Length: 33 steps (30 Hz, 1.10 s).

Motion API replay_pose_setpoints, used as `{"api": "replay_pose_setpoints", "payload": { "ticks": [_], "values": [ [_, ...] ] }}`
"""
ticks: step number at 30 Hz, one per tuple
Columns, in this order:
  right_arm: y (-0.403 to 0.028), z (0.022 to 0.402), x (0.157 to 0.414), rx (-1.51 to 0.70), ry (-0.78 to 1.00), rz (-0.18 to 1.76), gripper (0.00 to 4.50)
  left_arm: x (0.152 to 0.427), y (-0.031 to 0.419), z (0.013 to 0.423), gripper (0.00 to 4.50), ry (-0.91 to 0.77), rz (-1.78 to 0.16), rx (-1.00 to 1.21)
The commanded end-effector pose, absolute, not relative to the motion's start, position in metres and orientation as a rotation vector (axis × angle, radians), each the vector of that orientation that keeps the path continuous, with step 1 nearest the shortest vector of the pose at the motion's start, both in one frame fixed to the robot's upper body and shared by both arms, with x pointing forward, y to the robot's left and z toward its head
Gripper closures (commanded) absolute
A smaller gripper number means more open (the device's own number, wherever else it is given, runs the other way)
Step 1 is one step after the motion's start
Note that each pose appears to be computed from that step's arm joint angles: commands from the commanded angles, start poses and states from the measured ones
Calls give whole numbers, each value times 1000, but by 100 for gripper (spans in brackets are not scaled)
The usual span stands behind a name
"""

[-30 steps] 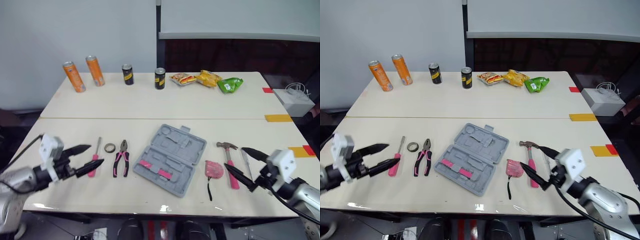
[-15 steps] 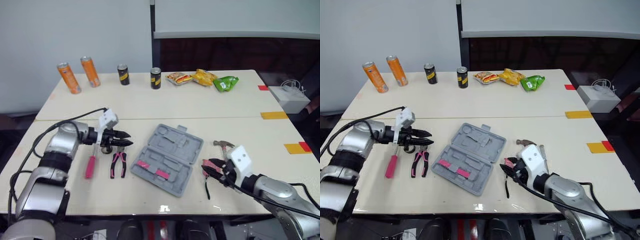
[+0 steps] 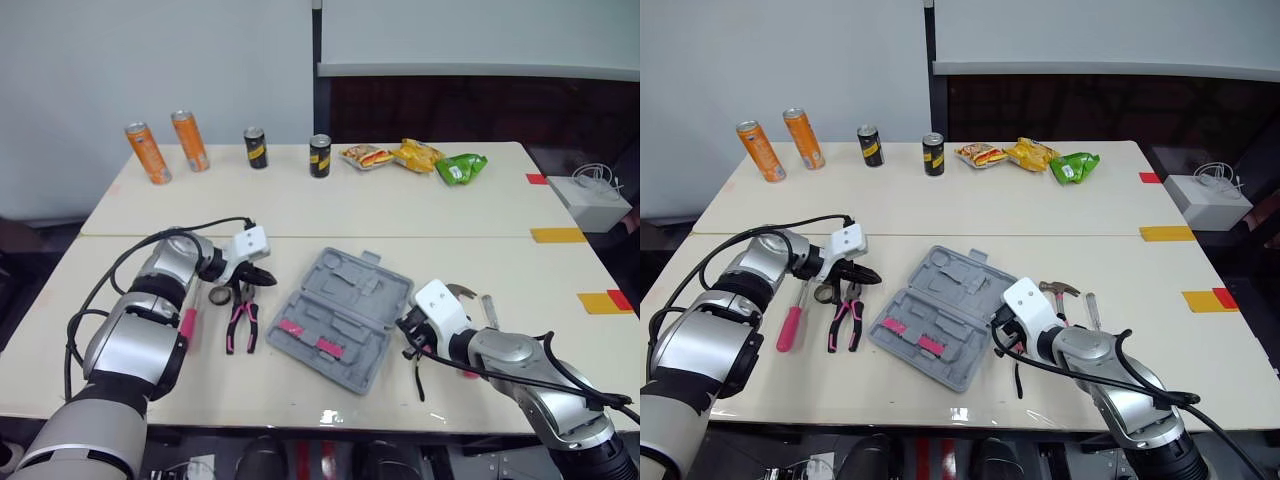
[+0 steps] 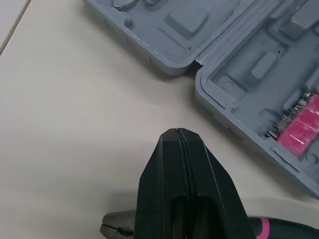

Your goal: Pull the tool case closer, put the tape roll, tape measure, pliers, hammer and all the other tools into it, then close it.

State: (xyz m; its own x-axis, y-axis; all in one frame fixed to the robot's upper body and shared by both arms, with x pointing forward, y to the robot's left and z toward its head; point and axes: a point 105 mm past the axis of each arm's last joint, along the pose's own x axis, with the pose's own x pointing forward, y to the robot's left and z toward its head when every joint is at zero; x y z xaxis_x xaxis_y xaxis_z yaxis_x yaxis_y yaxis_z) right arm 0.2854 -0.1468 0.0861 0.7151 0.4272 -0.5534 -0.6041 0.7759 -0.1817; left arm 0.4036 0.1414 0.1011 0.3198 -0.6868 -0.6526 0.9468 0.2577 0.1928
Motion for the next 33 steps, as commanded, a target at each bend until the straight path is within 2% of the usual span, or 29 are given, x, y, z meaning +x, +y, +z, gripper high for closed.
{"api": "replay_pose_setpoints", "payload": {
  "ticks": [1, 12, 33],
  "values": [
    [-143, 92, 283, -399, 506, 603, 448, 411, 136, 110, 449, 450, -1143, 665],
    [-148, 85, 280, -429, 588, 588, 448, 413, 125, 100, 449, 443, -1121, 670],
    [-145, 58, 310, -543, 686, 647, 448, 399, 95, 81, 449, 461, -1247, 630]
  ]
}}
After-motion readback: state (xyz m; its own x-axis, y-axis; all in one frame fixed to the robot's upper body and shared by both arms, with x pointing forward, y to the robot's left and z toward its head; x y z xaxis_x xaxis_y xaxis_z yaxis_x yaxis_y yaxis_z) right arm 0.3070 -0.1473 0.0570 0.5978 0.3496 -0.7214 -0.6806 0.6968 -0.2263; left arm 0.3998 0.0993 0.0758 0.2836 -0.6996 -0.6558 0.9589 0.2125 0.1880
